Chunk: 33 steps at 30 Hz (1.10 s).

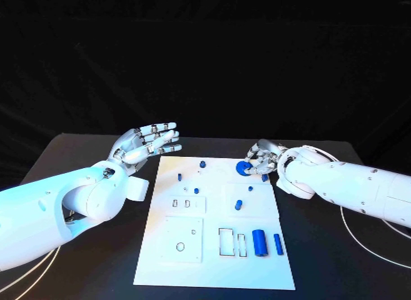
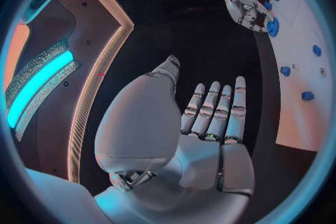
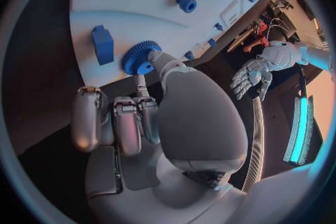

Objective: Assemble the parts on the task board

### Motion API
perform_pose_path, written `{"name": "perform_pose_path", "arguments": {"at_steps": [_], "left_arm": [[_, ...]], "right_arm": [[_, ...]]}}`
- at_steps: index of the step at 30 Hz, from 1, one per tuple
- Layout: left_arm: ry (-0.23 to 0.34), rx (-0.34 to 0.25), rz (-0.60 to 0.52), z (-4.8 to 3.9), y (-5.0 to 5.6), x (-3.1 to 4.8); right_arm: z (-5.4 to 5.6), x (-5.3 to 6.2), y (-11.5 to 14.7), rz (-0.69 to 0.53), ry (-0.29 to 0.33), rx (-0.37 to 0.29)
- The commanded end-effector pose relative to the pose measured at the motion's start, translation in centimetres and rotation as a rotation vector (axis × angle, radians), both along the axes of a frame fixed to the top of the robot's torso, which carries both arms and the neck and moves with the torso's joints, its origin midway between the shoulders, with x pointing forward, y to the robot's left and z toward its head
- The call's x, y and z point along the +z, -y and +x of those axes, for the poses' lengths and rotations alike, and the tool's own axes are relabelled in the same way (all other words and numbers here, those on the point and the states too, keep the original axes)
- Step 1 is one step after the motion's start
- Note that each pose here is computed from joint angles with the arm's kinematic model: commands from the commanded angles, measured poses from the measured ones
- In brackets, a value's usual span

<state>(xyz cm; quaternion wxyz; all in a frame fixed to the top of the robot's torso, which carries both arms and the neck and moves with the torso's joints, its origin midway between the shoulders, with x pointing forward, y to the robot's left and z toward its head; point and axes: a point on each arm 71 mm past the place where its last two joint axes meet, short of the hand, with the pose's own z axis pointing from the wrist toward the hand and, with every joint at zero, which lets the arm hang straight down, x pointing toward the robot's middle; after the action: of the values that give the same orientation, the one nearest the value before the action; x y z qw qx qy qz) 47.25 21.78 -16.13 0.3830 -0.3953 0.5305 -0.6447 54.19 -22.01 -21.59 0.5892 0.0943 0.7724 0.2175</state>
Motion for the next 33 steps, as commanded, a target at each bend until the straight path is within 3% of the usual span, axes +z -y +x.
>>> {"name": "perform_pose_path", "arguments": {"at_steps": [1,8,14,23,33], "left_arm": [[0.003,-0.019,-0.012,-0.05,0.2,0.13],[0.001,-0.019,-0.011,-0.04,0.2,0.12],[0.001,-0.020,-0.011,-0.02,0.2,0.10],[0.000,-0.018,-0.010,0.06,0.2,0.06],[-0.002,-0.021,-0.010,0.11,0.3,0.02]], "right_arm": [[-0.2,-0.3,-0.2,-0.051,0.018,0.003],[-0.4,-0.2,-0.6,-0.083,0.062,-0.007],[-1.1,0.6,-1.7,-0.091,0.163,0.014],[-3.0,2.5,-5.5,-0.084,0.310,0.117],[-3.9,2.7,-10.4,-0.070,0.332,0.214]]}}
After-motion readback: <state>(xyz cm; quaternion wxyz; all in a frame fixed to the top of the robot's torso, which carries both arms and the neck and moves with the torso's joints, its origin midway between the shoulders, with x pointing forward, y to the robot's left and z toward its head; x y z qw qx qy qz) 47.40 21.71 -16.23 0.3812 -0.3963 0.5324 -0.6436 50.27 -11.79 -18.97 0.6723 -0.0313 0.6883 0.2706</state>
